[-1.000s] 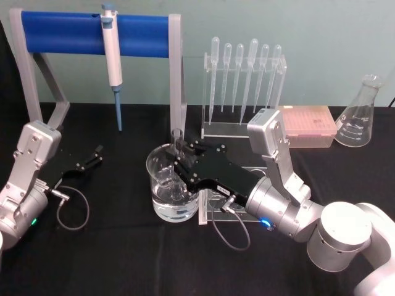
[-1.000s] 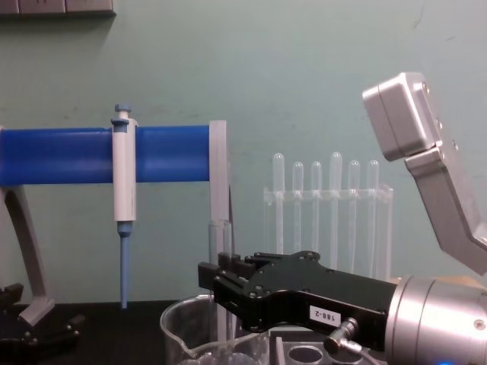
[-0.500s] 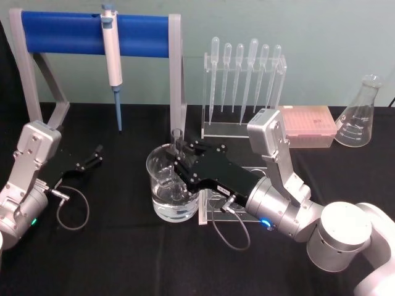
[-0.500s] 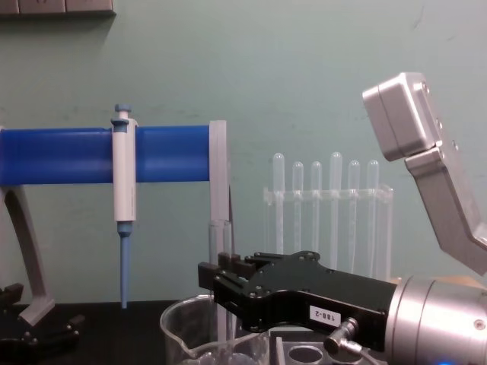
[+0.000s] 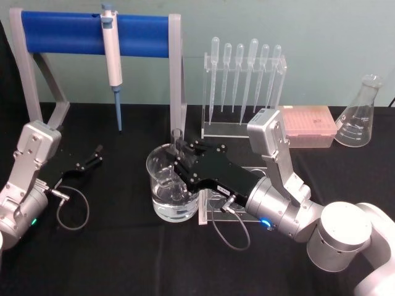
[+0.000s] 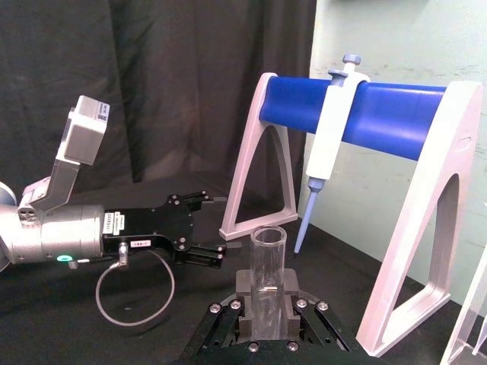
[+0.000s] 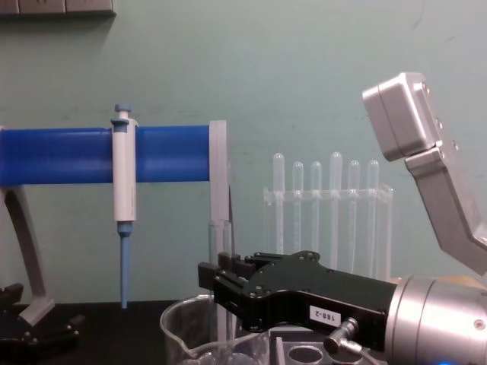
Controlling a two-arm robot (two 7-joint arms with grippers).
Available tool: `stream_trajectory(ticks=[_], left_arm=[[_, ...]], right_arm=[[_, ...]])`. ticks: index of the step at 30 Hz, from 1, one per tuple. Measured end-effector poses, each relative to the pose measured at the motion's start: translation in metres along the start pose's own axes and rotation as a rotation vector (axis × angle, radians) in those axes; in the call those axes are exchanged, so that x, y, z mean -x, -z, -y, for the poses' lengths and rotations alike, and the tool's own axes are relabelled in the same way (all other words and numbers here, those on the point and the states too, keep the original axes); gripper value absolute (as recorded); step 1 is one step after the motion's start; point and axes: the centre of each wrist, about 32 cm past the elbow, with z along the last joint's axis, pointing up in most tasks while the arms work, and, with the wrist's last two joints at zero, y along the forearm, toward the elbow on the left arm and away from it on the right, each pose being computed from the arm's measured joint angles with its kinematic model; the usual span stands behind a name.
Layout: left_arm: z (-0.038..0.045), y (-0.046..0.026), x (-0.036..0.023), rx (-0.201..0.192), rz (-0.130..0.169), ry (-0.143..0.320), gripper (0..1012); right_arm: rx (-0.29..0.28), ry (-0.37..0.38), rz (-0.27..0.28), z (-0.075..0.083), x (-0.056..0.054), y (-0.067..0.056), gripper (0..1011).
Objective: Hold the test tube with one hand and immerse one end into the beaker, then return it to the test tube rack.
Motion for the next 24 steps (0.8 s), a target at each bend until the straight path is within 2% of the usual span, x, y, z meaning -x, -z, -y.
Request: stream_trajectory(ticks=[24], left_arm=[[0.0, 0.0, 0.0, 0.0, 0.0, 0.0, 1000]], right_arm=[[0.0, 0.0, 0.0, 0.0, 0.0, 0.0, 224]])
